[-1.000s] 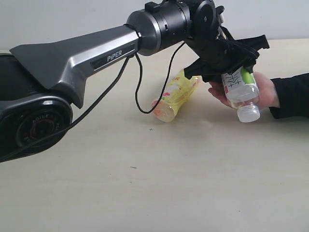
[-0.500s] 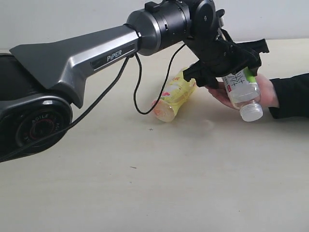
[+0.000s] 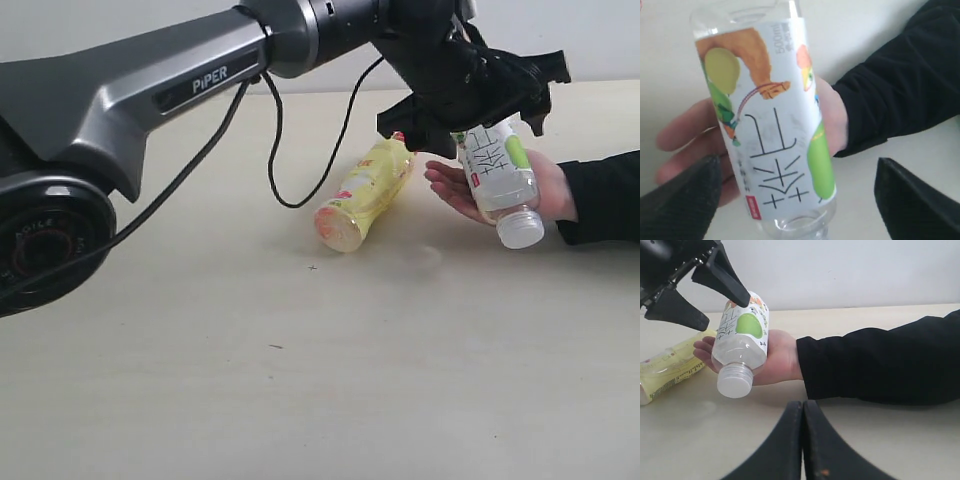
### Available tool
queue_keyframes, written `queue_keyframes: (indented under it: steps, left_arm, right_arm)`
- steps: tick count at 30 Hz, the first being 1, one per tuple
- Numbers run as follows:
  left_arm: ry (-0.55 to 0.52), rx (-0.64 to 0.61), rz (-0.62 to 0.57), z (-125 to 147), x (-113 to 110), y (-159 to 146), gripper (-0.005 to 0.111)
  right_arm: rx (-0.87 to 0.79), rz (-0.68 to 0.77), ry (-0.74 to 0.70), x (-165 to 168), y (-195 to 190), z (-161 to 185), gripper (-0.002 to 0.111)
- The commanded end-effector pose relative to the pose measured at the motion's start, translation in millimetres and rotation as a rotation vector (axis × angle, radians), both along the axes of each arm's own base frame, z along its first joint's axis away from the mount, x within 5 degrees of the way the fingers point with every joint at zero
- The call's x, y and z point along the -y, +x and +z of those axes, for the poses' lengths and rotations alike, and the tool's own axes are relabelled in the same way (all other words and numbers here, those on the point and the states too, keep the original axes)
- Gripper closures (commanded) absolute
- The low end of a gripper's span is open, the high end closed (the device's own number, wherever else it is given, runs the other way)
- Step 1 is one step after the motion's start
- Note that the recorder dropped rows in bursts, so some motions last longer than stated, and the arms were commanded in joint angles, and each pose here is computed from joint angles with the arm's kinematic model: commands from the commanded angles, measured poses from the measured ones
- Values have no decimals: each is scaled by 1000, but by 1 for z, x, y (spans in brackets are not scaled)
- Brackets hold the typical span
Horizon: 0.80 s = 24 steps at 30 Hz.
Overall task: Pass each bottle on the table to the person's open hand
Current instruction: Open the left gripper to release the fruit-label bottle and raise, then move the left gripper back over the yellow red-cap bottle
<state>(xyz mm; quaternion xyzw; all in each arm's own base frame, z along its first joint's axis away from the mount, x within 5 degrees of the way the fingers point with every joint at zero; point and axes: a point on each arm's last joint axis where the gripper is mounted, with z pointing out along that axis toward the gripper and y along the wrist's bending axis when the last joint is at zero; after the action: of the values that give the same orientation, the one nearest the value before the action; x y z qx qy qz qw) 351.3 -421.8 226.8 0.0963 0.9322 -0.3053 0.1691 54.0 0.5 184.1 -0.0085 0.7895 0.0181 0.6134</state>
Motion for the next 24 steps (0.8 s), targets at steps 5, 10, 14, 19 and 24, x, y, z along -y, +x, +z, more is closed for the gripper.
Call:
queue_keyframes:
  steps: [5,10,14,19,24]
  left_arm:
    - [72,97,-186,43,-15,-14,47]
    - [144,87,-259,52,-24,-22,101]
    - [232,73,-298,50,-32,-25,105]
    - [299,119,-298,51,-39,-23,105]
    - [331,121,-331,51,-46,-28,105]
  right_arm:
    - [11,-3,7,0,0,0,108]
    - [11,-3,7,0,0,0,108]
    - [19,-2,8,0,0,0,108]
    - [19,-2,8,0,0,0,108]
    - [19,-2,8,0,0,0,108]
